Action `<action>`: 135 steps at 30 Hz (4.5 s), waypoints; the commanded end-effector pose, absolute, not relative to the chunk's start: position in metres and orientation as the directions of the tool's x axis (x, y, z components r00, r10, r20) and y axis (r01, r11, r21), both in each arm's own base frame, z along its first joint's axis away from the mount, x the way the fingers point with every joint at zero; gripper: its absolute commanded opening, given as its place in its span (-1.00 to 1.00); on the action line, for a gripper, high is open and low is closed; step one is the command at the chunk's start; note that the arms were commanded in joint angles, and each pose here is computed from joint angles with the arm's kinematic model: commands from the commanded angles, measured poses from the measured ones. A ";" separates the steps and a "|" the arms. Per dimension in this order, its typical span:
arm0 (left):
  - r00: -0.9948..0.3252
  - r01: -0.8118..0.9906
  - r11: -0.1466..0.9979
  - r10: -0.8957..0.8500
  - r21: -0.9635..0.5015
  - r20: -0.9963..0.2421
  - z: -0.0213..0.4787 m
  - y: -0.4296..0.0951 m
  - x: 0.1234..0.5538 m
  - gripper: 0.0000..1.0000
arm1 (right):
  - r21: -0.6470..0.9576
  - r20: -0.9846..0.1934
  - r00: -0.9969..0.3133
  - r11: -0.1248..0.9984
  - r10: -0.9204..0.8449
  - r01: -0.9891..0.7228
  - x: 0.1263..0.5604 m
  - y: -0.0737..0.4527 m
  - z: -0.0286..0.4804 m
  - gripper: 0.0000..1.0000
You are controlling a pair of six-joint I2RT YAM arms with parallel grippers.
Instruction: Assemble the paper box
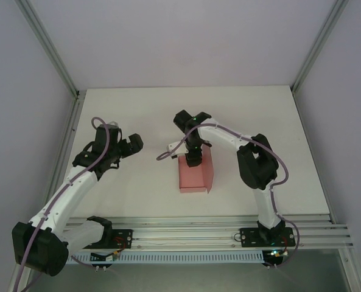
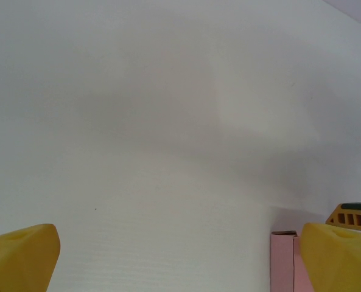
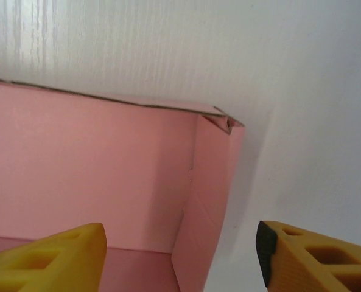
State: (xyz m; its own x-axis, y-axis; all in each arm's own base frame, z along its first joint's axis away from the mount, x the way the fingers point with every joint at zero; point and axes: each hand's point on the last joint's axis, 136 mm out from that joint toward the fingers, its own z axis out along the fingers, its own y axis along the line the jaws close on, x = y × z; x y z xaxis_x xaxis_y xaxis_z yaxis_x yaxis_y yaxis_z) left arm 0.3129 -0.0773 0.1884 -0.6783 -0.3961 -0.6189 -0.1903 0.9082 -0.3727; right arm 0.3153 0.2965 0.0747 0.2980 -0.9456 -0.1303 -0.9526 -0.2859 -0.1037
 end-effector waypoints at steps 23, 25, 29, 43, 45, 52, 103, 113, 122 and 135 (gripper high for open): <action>-0.725 -0.149 0.908 -0.369 -0.391 -0.581 0.157 -0.096 0.351 1.00 | 0.096 -0.440 -0.885 0.972 -0.154 -0.216 0.221 0.191 0.178 0.98; -0.739 -0.134 0.906 -0.362 -0.402 -0.569 0.153 -0.100 0.349 1.00 | 0.103 -0.446 -0.872 0.956 -0.202 -0.273 0.228 0.206 0.175 0.84; -0.742 -0.134 0.907 -0.358 -0.398 -0.567 0.148 -0.099 0.346 0.99 | 0.057 -0.449 -0.839 0.927 -0.308 -0.371 0.240 0.219 0.177 0.05; -0.713 -0.004 0.921 -0.276 -0.390 -0.644 0.179 -0.102 0.332 1.00 | -0.054 -0.470 -0.044 0.079 -0.881 -0.995 0.233 0.261 0.181 -1.00; -0.712 0.053 0.915 -0.246 -0.400 -0.657 0.183 -0.109 0.327 0.99 | -0.175 -0.423 0.192 -0.128 -0.885 -0.976 0.243 0.259 0.169 -1.00; -0.717 0.373 0.790 -0.088 -0.487 -0.692 0.189 -0.157 0.304 0.99 | -0.111 -0.416 0.302 -0.281 -0.858 -0.953 0.293 0.279 0.187 -0.93; -0.652 0.678 0.707 0.454 -0.201 -0.607 0.133 -0.222 0.301 -0.14 | 0.140 -0.614 -0.220 0.170 -0.758 -0.975 0.324 0.229 0.131 -0.36; -0.657 0.657 0.737 0.456 -0.159 -0.600 0.135 -0.220 0.305 -0.88 | 0.124 -0.562 -0.262 0.233 -0.785 -0.965 0.320 0.227 0.124 -1.00; -0.662 0.459 0.869 0.197 -0.184 -0.723 0.173 -0.244 0.351 -1.00 | 0.031 -0.695 -0.551 0.746 -0.462 -0.665 0.369 0.256 0.172 -1.00; -0.657 0.192 0.901 -0.176 -0.389 -0.733 0.184 -0.278 0.397 -1.00 | 0.309 -0.840 -0.512 0.934 0.181 -0.177 0.376 0.316 0.176 -1.00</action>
State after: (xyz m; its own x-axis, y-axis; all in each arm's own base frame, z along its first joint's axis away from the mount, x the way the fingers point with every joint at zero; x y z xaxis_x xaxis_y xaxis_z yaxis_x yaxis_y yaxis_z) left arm 0.3856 -0.2269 0.1443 -0.7228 -0.0160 -0.6909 0.1409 0.9753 -0.1700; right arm 0.3682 0.2556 0.1399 -0.6183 -0.0678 -0.7830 -0.1519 0.9878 0.0344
